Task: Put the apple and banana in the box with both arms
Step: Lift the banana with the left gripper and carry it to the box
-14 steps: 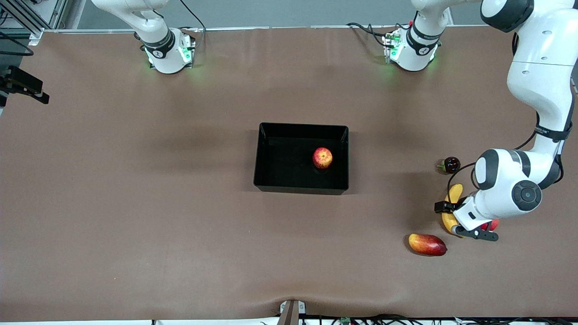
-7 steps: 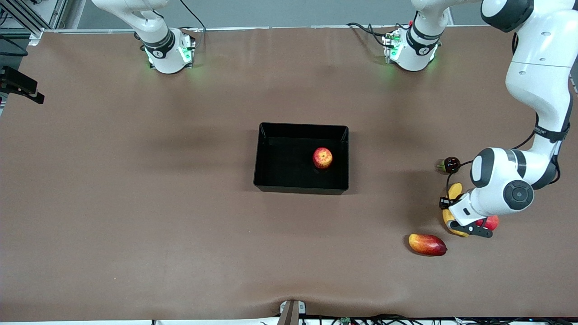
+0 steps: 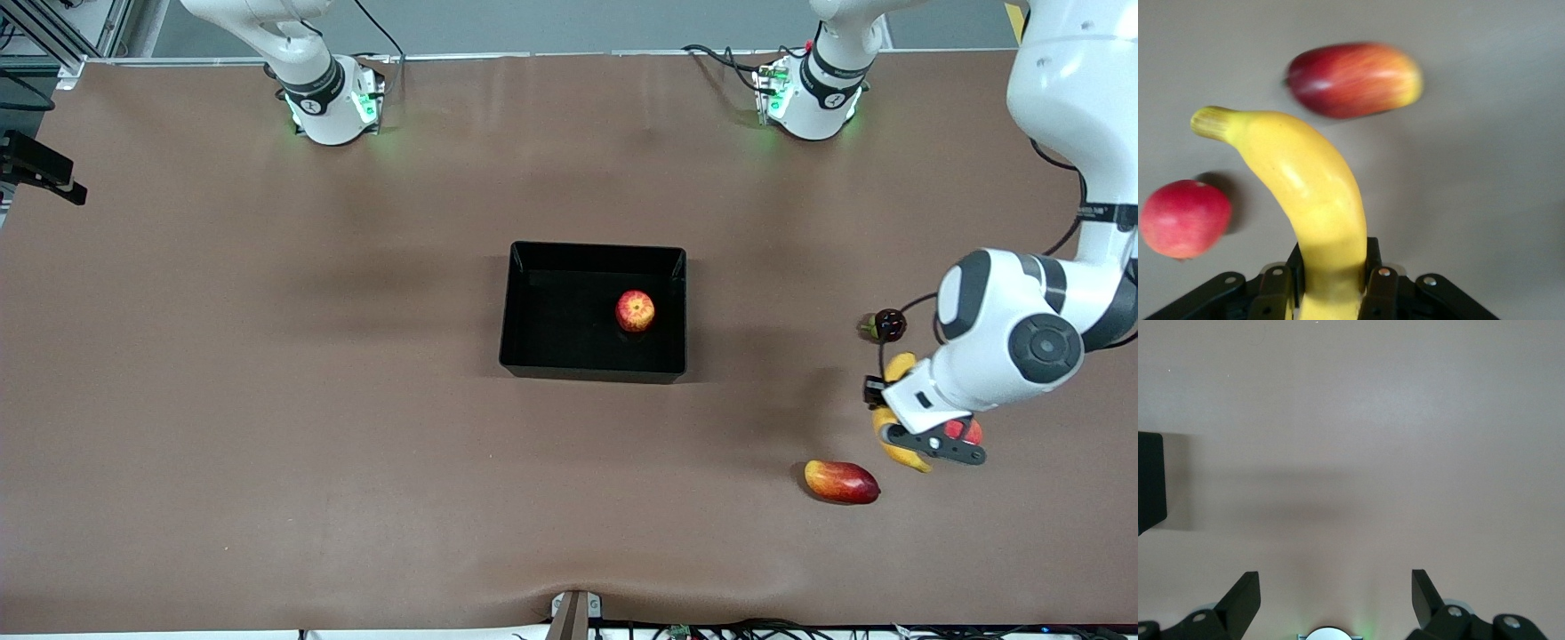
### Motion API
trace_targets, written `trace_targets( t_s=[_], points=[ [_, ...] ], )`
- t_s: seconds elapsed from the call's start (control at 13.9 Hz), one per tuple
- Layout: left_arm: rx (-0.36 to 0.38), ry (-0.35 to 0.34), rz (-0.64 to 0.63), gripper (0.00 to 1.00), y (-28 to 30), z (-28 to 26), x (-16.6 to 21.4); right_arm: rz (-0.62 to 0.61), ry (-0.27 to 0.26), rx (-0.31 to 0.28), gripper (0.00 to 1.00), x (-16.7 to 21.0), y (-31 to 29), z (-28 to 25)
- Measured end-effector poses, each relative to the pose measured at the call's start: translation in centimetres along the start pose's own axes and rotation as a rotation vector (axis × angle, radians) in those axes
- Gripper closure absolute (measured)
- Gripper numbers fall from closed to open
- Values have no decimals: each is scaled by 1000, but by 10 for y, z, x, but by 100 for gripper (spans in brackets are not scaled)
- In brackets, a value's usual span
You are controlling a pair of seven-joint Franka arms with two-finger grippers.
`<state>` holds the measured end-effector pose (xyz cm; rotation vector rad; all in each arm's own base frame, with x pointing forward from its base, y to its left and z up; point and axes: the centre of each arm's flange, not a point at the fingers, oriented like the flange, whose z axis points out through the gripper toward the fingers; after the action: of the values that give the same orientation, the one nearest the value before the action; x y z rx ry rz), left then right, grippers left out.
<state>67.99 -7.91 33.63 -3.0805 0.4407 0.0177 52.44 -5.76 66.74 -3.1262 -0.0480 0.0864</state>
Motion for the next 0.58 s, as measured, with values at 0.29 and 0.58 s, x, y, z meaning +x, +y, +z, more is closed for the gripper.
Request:
trace_targets(
  t_s=[0.29,0.58],
  points=[
    [-48,9,-149,63,120,-42,7,1,0,0,0,0,0,0],
    [-67,18,-217,63,258,-51,2,2,0,0,0,0,1,0]
  ],
)
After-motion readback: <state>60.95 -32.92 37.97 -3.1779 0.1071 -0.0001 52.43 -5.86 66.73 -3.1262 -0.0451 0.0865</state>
